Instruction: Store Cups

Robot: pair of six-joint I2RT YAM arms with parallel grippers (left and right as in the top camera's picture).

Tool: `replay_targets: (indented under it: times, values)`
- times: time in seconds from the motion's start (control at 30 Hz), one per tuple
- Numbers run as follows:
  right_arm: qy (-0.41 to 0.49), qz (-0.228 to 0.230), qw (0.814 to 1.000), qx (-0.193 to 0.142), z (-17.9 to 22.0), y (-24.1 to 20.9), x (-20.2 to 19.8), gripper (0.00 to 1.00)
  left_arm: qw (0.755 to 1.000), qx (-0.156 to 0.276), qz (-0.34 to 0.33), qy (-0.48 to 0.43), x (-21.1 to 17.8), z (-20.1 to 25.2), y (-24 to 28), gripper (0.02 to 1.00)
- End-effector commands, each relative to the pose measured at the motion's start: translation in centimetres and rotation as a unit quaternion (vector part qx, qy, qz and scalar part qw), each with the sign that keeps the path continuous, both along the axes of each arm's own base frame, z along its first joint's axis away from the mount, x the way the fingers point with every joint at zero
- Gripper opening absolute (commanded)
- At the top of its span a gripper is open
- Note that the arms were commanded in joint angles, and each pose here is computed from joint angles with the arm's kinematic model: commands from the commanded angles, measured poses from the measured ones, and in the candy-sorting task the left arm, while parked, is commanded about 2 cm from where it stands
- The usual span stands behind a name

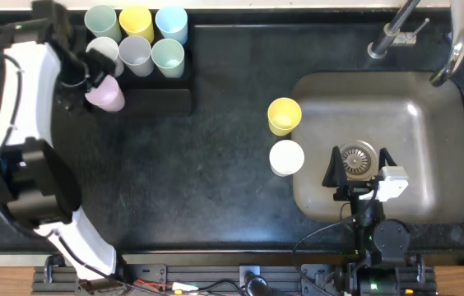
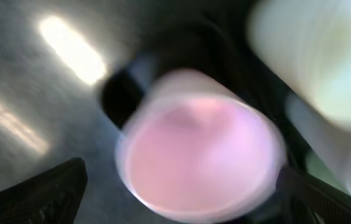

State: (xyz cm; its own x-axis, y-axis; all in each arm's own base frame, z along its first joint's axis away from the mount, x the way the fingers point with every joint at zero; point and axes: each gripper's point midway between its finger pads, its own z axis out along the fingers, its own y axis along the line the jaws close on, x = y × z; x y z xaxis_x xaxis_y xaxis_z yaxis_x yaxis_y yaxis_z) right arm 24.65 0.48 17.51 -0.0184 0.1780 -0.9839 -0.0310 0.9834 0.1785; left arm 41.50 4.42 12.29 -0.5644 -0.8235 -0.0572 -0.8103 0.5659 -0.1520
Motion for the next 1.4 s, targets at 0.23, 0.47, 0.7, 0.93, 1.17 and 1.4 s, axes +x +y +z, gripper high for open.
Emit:
replay_targets:
  times: [0.23, 0.47, 0.7, 0.93, 1.17, 1.4]
  values:
    - [0.0, 0.002, 1.0, 0.004, -0.3, 0.1, 0.0, 0.998, 0.928, 0.034, -0.279, -0.246, 0.1, 9.2, -31.0, 0.998]
    - [0.0, 0.002, 1.0, 0.004, -0.3, 0.1, 0.0, 0.996, 0.929, -0.021, -0.309, -0.201, -5.4, 6.0, -38.7, 0.998]
    - [0.0, 0.001, 1.0, 0.004, -0.3, 0.0, 0.0, 0.998, 0.949, -0.008, -0.298, -0.101, -6.9, 1.6, -36.6, 0.998]
    - [0.0, 0.002, 1.0, 0.004, -0.3, 0.1, 0.0, 0.996, 0.956, -0.023, -0.29, -0.041, -6.7, -1.6, -35.4, 1.0]
    - [0.0, 0.002, 1.0, 0.004, -0.3, 0.1, 0.0, 0.998, 0.956, -0.028, -0.289, -0.027, -6.7, -2.8, -35.5, 0.974]
    - [0.0, 0.002, 1.0, 0.004, -0.3, 0.1, 0.0, 0.996, 0.957, -0.034, -0.286, -0.021, -6.7, -3.4, -35.9, 0.551]
